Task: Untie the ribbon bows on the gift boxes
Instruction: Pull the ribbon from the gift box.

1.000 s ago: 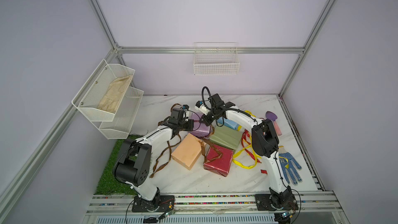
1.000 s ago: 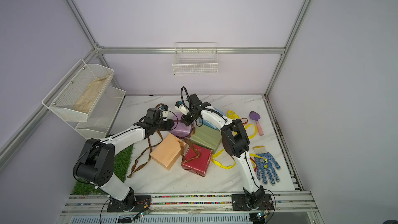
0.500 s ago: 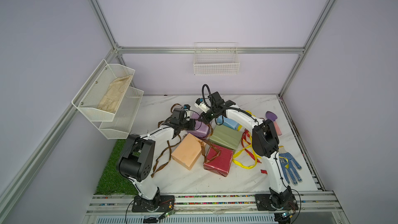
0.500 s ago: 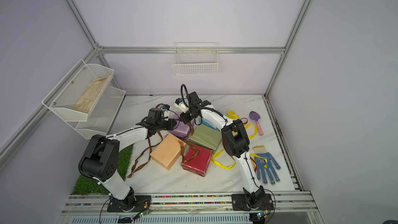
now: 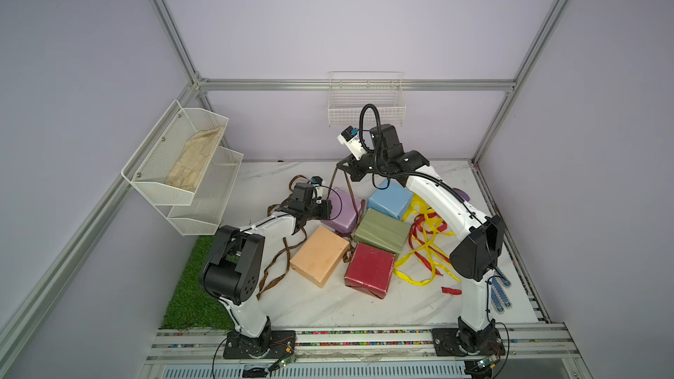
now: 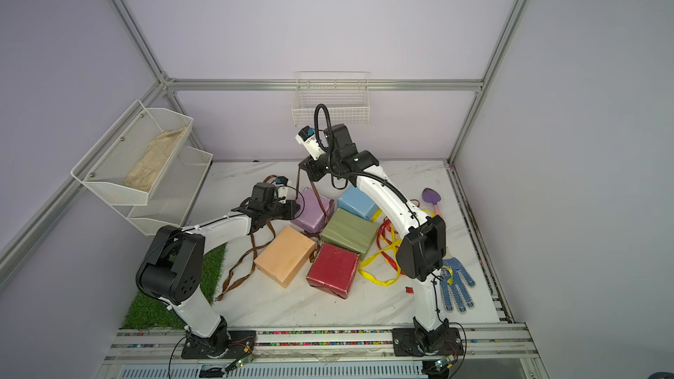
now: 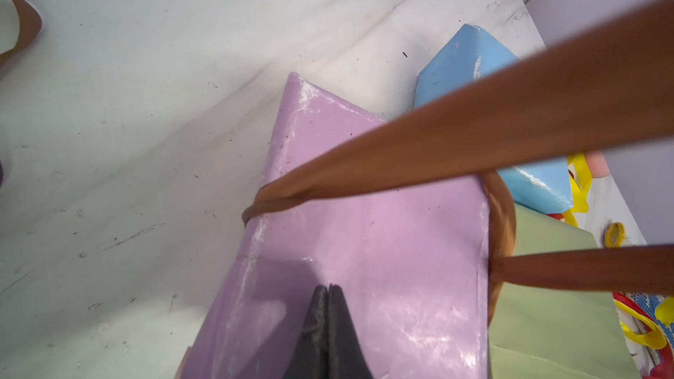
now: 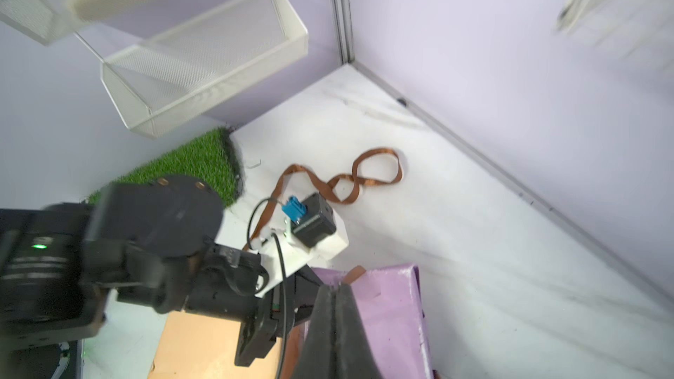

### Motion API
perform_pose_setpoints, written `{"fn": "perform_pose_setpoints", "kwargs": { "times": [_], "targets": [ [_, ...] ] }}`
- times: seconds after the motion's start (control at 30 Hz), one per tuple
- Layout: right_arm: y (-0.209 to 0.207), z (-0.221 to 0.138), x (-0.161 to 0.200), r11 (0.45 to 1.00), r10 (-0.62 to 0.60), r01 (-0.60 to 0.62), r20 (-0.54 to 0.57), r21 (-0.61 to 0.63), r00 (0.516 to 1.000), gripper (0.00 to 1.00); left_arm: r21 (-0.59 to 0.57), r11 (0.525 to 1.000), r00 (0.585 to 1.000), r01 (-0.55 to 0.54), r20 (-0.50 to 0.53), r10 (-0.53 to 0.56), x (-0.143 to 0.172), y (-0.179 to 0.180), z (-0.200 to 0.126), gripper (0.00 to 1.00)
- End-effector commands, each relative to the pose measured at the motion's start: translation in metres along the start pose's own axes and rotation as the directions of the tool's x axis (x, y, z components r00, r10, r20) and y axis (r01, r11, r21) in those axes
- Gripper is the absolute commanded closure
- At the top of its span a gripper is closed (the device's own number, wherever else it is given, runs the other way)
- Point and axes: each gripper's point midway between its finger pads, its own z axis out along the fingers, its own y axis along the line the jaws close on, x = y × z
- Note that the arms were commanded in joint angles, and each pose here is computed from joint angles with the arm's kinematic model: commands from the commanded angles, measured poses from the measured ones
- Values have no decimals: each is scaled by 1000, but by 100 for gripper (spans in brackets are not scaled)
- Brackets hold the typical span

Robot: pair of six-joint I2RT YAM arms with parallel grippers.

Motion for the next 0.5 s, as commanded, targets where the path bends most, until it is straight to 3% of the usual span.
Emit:
{"fn": "perform_pose_setpoints", "kwargs": {
  "times": [0.0,0.23,0.47],
  "targets": [
    [13,-46,-66,997,-72,68,194,28,978,100,0,1000,1000,13,11,-13,-1,4,5,98],
    [38,-115,-131,982,-189,170,394,83,899,100,-6,1000,1000,22,0,-22,4,7,8,98],
    [54,-179,-165,946,-318,244,479,212,818,100,-12,1000,1000,23,-5,-23,6,9,9,98]
  ]
}}
